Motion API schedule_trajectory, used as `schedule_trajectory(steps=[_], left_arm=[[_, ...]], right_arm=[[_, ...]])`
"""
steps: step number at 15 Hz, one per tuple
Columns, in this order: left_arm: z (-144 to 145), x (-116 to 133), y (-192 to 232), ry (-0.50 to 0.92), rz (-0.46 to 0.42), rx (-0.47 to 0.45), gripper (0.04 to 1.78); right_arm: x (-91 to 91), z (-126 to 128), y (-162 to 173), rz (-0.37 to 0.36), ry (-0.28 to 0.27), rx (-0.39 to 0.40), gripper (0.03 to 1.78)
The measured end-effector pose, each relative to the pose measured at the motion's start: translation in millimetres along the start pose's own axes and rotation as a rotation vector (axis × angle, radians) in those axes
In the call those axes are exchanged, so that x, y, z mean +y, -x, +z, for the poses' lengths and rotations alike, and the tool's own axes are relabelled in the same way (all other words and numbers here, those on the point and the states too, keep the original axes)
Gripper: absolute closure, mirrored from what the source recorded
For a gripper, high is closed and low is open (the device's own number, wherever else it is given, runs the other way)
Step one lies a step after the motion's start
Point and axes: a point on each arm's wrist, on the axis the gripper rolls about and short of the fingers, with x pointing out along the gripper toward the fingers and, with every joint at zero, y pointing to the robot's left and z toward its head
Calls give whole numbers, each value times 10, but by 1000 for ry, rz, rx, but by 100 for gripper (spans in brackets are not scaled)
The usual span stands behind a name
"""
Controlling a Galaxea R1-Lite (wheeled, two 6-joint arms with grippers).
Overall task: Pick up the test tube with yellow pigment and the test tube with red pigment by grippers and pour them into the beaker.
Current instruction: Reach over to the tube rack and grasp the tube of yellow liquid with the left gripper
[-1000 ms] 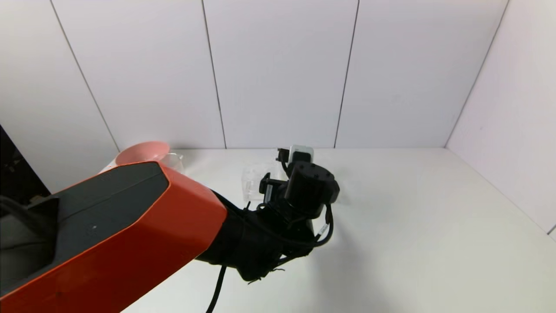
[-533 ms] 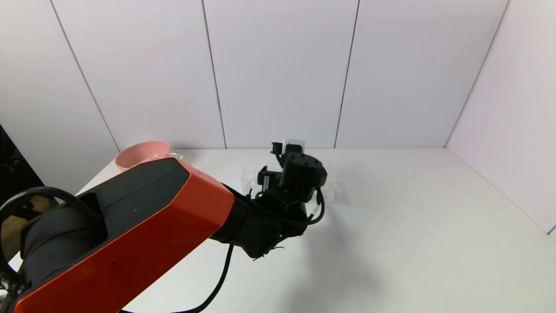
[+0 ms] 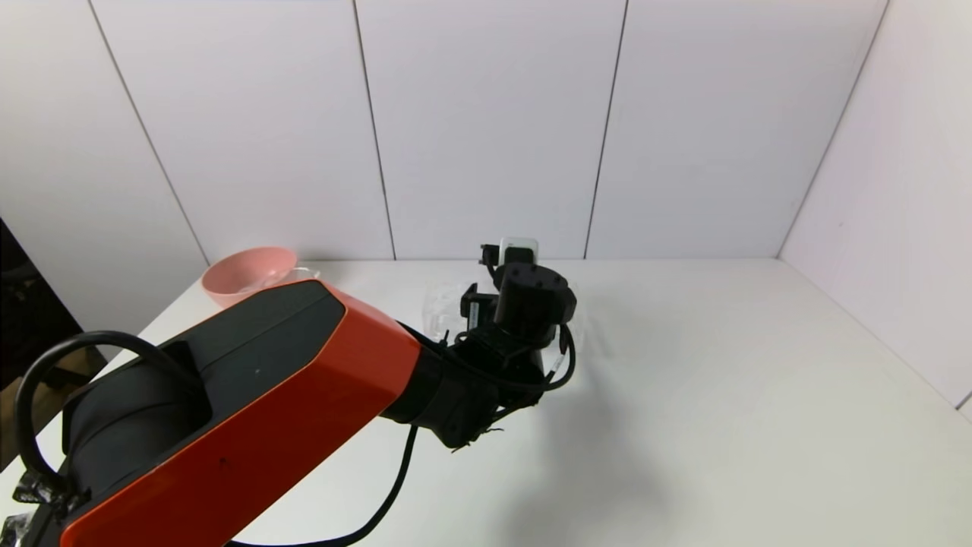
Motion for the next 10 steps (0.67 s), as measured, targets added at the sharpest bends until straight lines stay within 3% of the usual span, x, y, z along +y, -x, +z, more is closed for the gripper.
schedule_trajectory(steps=[3,8,10], left_arm=[[-2,10,-9,-1,9,0,41],[-20,35,-33,-5,22,4,128],[-21,35,-33,-5,21,4,139]], right_arm=[[0,0,0,0,0,0,10],[0,0,0,0,0,0,10],[0,0,0,0,0,0,10]])
